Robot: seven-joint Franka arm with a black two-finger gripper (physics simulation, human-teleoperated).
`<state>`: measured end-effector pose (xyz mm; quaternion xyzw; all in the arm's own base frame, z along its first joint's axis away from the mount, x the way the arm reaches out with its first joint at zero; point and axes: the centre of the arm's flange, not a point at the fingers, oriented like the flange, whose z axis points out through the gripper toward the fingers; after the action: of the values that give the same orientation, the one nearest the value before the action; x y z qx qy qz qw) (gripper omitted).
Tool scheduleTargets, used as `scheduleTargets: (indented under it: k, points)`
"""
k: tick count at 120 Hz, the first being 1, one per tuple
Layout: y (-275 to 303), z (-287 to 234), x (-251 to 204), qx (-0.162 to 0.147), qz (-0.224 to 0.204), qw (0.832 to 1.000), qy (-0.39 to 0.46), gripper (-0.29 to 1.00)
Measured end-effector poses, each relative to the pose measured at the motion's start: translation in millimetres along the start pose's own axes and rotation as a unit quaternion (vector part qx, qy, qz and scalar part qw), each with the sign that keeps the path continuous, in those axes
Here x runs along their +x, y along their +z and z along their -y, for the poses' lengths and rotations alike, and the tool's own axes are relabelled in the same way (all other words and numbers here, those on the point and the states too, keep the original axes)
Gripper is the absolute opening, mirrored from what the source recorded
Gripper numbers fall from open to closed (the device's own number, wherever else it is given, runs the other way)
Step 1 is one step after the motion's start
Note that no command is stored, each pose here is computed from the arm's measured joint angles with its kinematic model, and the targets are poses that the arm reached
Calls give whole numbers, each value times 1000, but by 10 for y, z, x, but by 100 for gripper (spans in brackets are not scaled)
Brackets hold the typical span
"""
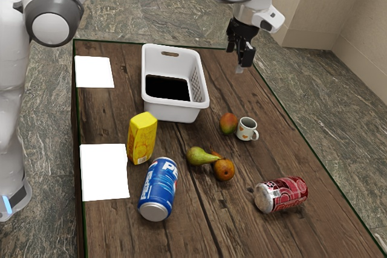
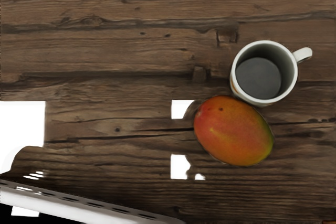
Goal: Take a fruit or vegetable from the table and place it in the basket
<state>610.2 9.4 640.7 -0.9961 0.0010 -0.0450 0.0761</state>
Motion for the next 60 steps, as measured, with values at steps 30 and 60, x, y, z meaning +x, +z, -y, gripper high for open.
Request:
scheduleTargets:
  k: [30,60]
  points:
    - [-18,-952,2,-15,-2,997,79,70]
    - [122,-1030,0,-20,17,996,83,70]
